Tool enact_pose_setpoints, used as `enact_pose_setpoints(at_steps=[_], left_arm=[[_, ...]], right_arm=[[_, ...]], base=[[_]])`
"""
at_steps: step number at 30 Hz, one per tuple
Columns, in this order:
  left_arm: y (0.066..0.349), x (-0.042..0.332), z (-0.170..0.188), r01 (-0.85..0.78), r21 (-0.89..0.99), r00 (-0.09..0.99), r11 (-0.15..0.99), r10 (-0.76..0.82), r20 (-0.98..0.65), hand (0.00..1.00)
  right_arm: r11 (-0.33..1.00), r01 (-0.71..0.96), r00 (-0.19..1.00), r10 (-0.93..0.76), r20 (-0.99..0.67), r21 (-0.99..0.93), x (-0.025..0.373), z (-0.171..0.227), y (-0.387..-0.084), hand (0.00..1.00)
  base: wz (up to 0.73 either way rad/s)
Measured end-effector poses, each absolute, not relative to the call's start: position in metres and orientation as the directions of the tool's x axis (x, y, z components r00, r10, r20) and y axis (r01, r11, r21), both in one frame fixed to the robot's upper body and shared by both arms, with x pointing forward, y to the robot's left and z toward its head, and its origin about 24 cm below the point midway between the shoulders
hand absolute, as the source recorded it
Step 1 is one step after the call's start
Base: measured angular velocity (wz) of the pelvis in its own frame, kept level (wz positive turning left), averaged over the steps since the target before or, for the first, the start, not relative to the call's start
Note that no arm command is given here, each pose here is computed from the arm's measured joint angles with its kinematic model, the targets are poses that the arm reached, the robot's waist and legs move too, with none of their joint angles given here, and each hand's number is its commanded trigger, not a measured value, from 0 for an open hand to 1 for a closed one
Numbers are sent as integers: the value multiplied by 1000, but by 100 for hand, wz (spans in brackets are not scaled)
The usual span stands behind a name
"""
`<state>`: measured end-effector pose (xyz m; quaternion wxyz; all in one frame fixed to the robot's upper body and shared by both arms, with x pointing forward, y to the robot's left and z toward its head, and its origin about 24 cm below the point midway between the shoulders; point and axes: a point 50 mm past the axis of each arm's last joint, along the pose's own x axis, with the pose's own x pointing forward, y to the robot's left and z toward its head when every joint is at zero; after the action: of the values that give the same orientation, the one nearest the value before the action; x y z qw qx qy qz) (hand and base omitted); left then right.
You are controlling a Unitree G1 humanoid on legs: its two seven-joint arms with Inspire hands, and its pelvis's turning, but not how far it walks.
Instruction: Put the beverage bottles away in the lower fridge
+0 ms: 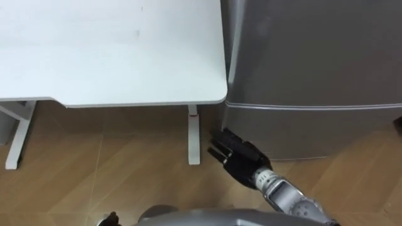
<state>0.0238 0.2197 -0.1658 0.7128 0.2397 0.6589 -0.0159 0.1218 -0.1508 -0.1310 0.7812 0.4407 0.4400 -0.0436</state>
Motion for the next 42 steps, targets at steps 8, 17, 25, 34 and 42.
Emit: enact_pose_setpoints(at_steps=[8, 17, 25, 34, 42], left_arm=[[222, 5, -166, 282, 304, 89, 910, 291, -953, 0], [236, -10, -164, 134, 324, 46, 937, 320, -946, 0], [243, -15, -164, 67, 339, 30, 938, 338, -941, 0], [243, -17, -165, 65, 335, 18, 940, 335, -942, 0], [243, -16, -166, 104, 334, 7, 937, 335, -942, 0]], right_arm=[[565, 716, 424, 114, -898, 410, 64, -162, -201, 0], [465, 856, 240, 33, -970, 228, -1, -172, -215, 0], [373, 921, 111, 26, -993, 113, -38, -171, -219, 0], [509, 857, 64, 37, -997, 74, -36, -170, -226, 0], [851, 524, 49, -65, -997, -29, -1, -168, -250, 0]], base=[[4], [0], [0], [0], [-5]])
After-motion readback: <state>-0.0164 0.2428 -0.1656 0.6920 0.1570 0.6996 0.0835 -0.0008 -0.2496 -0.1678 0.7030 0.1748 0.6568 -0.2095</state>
